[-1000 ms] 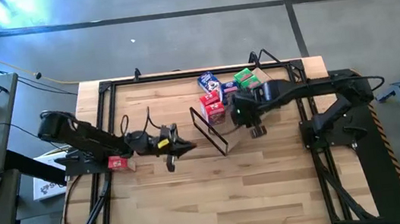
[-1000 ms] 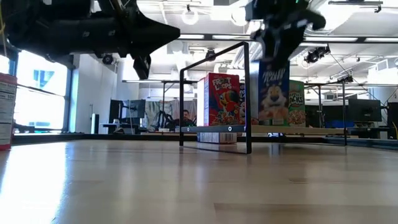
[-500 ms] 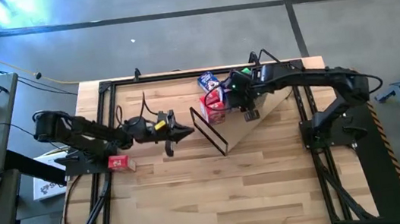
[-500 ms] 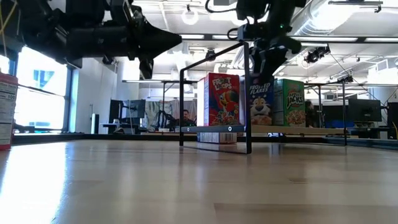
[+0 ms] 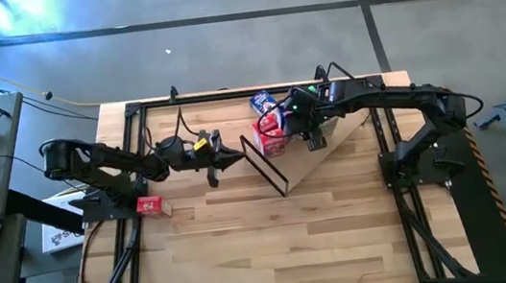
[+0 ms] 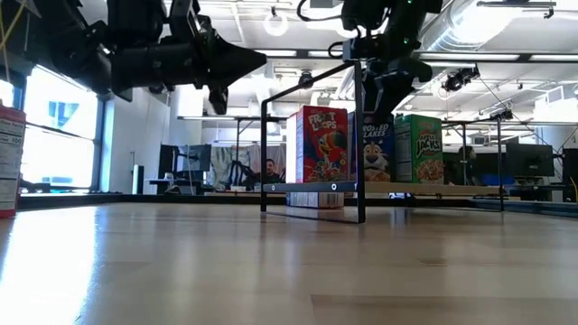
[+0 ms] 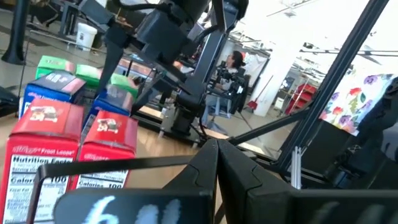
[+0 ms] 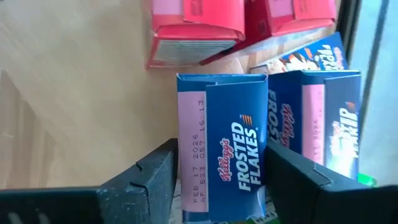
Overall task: Stack cereal on shelf
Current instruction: Put the bottom blue cereal box on the shelf aligned with the other blue cereal boxes, then put the blue cereal box on the shelf aligned with the other blue boxes
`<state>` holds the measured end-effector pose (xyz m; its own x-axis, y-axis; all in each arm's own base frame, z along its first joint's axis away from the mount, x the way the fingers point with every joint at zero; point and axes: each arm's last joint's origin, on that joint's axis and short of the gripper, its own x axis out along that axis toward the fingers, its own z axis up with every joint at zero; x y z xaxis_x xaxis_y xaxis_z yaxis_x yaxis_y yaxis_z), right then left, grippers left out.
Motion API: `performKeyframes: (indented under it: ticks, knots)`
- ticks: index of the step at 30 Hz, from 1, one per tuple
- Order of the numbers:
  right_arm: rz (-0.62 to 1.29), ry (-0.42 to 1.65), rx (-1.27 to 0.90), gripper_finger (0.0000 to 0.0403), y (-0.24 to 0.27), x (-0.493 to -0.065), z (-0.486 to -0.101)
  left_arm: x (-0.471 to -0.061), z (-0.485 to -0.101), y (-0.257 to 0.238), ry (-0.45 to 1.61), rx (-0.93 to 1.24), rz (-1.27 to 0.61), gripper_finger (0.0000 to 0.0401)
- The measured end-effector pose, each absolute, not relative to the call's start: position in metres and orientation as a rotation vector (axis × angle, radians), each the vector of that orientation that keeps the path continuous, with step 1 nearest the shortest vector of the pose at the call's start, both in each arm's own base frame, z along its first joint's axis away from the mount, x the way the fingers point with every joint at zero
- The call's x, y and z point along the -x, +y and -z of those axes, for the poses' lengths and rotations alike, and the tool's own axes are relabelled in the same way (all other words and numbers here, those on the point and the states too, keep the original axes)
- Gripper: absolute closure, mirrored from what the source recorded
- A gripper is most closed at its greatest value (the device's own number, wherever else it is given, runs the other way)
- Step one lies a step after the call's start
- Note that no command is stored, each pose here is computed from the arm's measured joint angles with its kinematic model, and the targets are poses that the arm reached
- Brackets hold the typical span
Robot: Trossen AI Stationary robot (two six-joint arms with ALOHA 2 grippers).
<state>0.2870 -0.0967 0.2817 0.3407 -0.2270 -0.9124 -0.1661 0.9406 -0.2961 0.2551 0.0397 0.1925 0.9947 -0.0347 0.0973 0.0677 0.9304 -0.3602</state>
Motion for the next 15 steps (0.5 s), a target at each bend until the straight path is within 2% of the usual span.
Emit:
performKeyframes:
  ticks: [8, 15]
  knots:
    - [0.095, 1.255, 0.387, 0.0201, -0.098, -0.286, -0.283, -0.256, -0.196, 0.048, -0.097, 0.364, 0.074, 0.0401]
    - [0.157, 1.215, 0.405, 0.02, -0.1, -0.289, -0.304, -0.254, -0.196, 0.054, -0.101, 0.371, 0.052, 0.0401]
